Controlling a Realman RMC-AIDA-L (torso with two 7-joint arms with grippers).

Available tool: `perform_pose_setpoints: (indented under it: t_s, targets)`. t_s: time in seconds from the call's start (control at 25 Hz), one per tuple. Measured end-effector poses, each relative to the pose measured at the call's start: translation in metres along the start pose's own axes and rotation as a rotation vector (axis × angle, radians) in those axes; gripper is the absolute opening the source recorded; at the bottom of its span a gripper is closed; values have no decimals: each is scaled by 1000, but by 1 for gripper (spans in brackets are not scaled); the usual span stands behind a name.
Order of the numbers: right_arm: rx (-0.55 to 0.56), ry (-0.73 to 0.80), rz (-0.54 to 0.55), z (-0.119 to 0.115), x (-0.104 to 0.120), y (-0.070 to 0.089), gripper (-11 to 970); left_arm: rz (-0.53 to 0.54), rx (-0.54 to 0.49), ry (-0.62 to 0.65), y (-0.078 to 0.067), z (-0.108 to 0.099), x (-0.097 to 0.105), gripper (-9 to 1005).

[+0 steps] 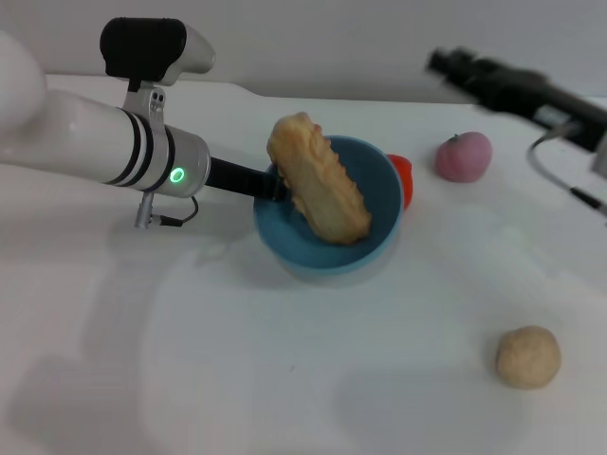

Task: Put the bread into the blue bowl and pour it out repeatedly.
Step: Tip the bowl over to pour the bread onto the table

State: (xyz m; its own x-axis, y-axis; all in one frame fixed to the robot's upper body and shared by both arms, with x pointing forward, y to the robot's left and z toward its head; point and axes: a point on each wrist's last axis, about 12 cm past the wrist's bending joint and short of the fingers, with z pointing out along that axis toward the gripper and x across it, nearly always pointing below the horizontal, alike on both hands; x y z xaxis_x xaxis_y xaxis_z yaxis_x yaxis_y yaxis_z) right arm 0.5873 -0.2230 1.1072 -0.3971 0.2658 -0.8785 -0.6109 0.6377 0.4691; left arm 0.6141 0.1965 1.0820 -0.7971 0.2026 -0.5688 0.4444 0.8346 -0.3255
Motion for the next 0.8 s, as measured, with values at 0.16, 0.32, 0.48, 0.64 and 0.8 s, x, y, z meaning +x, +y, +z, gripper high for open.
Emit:
perform_pose_setpoints:
  t_s: [0.16, 0.32, 0.48, 0.64, 0.8]
  targets:
    - [102, -174, 168, -39, 1, -25, 442, 43, -32, -26, -2, 4, -2, -1]
    - [194, -371, 372, -86, 18, -48, 441, 130, -82, -65, -9, 13, -5, -1]
    - [224, -449, 398, -117, 32, -52, 441, 225, -122, -117, -20, 20, -9, -1]
    - [270, -474, 438, -138, 48, -55, 441, 288, -163, -199, -26, 23, -14, -1]
    - [304, -481, 474, -149, 61, -56, 440, 319, -200, -285, -28, 23, -18, 0]
